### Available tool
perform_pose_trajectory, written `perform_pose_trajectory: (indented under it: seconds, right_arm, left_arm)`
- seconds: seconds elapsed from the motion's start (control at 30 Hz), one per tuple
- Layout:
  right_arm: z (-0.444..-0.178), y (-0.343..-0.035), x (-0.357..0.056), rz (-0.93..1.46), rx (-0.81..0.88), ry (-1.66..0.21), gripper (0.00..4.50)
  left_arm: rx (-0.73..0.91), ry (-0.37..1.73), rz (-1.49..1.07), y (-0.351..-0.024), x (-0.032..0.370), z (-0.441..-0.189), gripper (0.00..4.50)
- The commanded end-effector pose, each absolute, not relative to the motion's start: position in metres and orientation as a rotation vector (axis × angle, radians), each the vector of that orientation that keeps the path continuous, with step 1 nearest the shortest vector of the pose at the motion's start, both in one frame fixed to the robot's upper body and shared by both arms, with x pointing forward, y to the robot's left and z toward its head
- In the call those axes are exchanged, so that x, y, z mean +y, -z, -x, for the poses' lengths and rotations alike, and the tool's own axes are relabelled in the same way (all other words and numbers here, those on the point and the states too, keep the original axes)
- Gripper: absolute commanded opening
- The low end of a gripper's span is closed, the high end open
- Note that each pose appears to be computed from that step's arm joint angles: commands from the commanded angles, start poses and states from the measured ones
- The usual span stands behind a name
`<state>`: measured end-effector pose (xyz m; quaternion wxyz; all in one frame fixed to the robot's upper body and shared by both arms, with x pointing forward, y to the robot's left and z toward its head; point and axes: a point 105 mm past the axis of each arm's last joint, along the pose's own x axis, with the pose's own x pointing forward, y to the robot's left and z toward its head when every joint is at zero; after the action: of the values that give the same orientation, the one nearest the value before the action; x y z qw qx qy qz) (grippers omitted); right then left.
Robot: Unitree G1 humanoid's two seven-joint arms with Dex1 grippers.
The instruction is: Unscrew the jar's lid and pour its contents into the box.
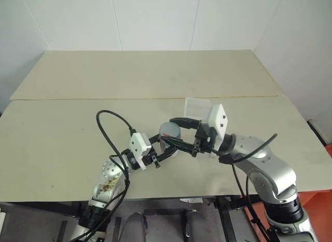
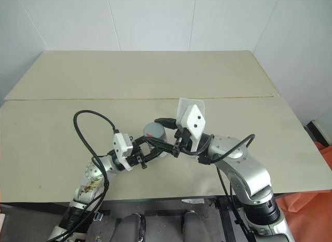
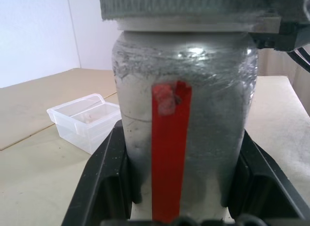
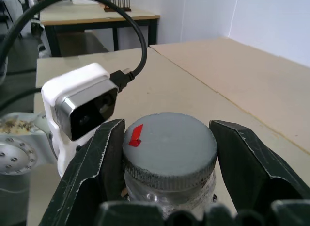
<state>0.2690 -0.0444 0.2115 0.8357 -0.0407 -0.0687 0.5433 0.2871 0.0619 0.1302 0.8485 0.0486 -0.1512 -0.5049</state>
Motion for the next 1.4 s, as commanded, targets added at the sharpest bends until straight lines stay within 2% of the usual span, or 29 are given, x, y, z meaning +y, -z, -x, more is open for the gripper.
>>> perform_pose_trajectory:
  seconds: [0.03, 0.2, 0.33, 0.53, 0.67, 0.87, 1.0, 1.03, 1.17, 1.3, 1.4]
  right_arm:
    - [-0.267, -0.236, -0.050, -0.046, -0.173, -1.150, 2.72]
    - [-0.266, -0.249, -0.055, -0.162, -0.204, -1.141, 2.72]
    - [-0.284, -0.248, -0.093, -0.101, -0.208, -0.923, 2.72]
    - [-0.297, -0.198, -0.176, 0.166, 0.057, -0.552, 2.72]
    - [-0.292, -0.160, -0.224, 0.271, 0.262, -0.367, 2.72]
    - [-0.283, -0.113, -0.248, 0.294, 0.460, -0.270, 2.72]
    - [-0.278, -0.097, -0.252, 0.274, 0.530, -0.258, 2.72]
    - [-0.277, -0.096, -0.253, 0.274, 0.535, -0.255, 3.44]
    - [-0.278, -0.105, -0.254, 0.255, 0.516, -0.259, 4.48]
    - [-0.279, -0.121, -0.250, 0.281, 0.468, -0.269, 4.48]
    - [-0.283, -0.152, -0.240, 0.303, 0.358, -0.276, 4.48]
  left_arm:
    - [-0.368, 1.086, -0.121, -0.138, 0.057, -0.284, 2.01]
    - [-0.375, 1.087, -0.121, -0.139, 0.056, -0.284, 2.01]
    - [-0.381, 1.068, -0.114, -0.142, 0.059, -0.286, 2.01]
    - [-0.380, 1.035, -0.119, -0.146, 0.070, -0.292, 2.01]
    - [-0.372, 1.023, -0.135, -0.147, 0.075, -0.299, 2.01]
    - [-0.367, 1.003, -0.160, -0.146, 0.076, -0.307, 2.01]
    - [-0.365, 0.989, -0.167, -0.146, 0.077, -0.308, 2.01]
    - [-0.362, 0.985, -0.171, -0.146, 0.078, -0.308, 2.01]
    - [-0.346, 0.952, -0.191, -0.143, 0.085, -0.313, 2.01]
    - [-0.340, 0.933, -0.199, -0.143, 0.089, -0.318, 2.01]
    - [-0.340, 0.902, -0.208, -0.148, 0.091, -0.330, 2.01]
